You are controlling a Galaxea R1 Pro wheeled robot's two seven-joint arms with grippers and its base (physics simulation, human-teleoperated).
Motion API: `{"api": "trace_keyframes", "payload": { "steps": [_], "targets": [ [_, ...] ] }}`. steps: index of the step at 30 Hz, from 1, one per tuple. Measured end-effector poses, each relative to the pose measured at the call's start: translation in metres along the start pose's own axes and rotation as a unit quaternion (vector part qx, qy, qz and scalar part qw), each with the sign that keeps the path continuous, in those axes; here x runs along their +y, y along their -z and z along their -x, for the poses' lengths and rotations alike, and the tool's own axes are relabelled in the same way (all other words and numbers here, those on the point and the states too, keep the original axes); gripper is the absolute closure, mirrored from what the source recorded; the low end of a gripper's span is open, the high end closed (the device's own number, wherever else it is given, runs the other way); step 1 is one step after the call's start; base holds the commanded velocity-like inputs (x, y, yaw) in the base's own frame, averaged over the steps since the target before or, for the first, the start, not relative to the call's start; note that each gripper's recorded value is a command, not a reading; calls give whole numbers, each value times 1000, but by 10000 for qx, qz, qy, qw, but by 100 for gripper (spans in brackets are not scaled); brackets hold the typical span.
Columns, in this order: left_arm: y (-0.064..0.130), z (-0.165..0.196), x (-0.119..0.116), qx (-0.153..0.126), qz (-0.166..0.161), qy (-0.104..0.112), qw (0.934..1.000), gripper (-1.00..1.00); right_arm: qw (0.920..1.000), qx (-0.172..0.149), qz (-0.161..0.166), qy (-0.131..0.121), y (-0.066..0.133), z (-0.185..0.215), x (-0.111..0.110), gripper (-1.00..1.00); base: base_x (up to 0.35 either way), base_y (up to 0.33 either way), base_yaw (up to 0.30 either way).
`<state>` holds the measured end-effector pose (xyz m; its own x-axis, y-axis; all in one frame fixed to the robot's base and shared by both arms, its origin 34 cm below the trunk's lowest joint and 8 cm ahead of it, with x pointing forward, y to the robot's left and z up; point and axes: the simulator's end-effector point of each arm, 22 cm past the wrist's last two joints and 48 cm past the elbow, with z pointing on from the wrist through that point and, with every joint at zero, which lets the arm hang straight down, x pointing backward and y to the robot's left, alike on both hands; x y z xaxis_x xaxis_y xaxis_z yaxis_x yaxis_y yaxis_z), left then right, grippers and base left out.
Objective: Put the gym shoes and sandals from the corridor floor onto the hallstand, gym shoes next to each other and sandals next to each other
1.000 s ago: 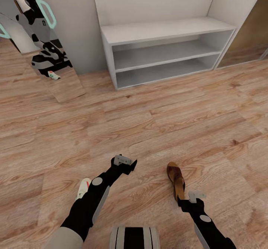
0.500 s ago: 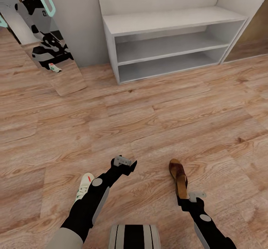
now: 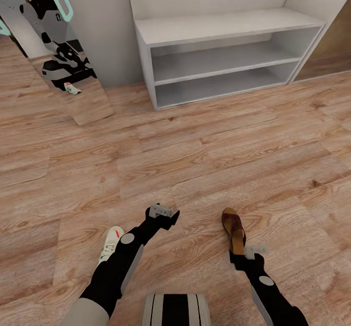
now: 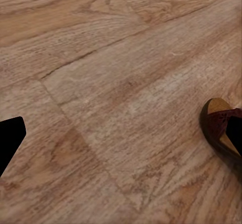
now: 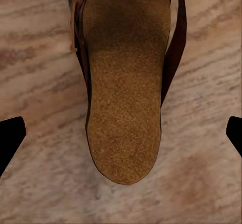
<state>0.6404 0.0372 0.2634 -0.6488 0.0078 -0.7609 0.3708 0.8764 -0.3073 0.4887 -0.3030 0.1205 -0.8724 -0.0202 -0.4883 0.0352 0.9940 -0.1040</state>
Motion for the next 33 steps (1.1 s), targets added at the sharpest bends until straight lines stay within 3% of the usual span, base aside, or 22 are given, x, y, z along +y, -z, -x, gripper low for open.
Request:
{"api": "trace_keyframes", "payload": {
  "steps": [5, 13, 22, 33],
  "targets": [
    [0, 0, -1, -2, -5, 4, 10000, -100, 9994, -64, -196, -285, 1, 7, -2, -100, 0, 0, 0],
    [0, 0, -1, -3, 0, 5, 10000, -100, 9980, -73, -377, -498, 1, 10, -6, -100, 0, 0, 0],
    [0, 0, -1, 1, -3, 3, 10000, -100, 9977, -60, -394, -546, 1, 9, -4, -100, 0, 0, 0],
    [-9, -27, -7, 212, -83, 10, 9997, -100, 9978, 137, -391, -520, -7, -14, -2, -100, 0, 0, 0]
  ]
}}
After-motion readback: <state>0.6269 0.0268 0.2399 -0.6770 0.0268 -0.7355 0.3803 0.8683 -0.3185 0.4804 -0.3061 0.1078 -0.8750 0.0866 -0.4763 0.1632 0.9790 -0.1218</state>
